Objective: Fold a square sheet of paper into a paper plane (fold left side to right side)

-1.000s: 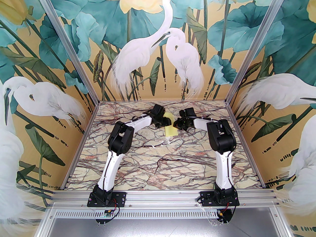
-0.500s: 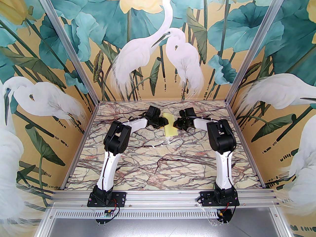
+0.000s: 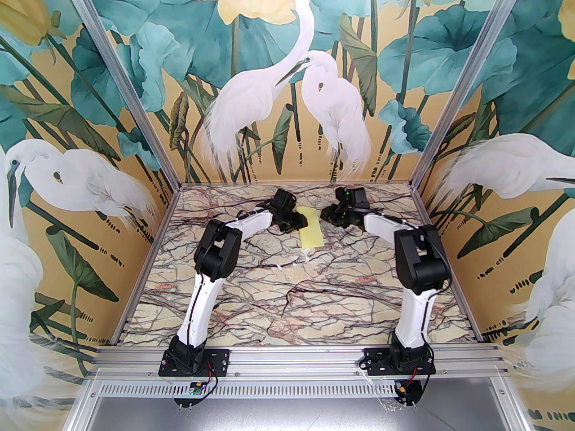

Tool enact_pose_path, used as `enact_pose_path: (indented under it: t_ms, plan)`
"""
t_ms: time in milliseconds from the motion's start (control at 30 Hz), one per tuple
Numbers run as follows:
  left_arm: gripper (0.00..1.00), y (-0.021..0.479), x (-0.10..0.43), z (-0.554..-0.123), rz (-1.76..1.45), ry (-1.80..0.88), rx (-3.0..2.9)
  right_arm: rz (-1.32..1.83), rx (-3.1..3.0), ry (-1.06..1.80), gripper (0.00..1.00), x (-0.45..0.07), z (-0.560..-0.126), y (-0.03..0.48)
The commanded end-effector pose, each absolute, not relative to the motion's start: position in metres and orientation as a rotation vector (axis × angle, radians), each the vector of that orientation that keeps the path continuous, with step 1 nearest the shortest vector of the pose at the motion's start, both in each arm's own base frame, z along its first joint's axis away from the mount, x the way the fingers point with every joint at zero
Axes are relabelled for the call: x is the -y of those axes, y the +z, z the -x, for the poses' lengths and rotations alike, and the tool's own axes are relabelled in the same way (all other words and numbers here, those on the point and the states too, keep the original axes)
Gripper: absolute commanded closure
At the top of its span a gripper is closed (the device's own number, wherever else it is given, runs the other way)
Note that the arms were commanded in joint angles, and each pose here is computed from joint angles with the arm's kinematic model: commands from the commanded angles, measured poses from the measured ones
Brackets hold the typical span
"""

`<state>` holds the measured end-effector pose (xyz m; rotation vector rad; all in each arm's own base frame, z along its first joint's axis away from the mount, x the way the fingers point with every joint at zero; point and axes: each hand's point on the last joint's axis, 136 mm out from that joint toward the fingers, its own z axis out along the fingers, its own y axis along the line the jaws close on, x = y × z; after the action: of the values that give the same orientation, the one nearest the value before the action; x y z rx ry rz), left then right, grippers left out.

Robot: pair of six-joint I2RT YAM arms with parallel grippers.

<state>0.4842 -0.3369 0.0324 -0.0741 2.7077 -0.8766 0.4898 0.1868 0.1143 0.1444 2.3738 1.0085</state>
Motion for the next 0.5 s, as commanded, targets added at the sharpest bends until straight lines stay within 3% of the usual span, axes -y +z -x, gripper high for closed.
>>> enact_pose_path:
  t_ms: [0, 467]
  plan:
    - [0.57, -0.0103, 0.3345, -0.469, 0.024, -0.763, -2.807, -0.202, -2.369, 0.982, 0.81, -0.1759, -0.4911, 0.1072]
    - [0.56, -0.0185, 0.3337, -0.4727, 0.062, -0.69, -2.846, -0.203, -2.382, 0.997, 0.82, -0.1784, -0.4906, 0.0997]
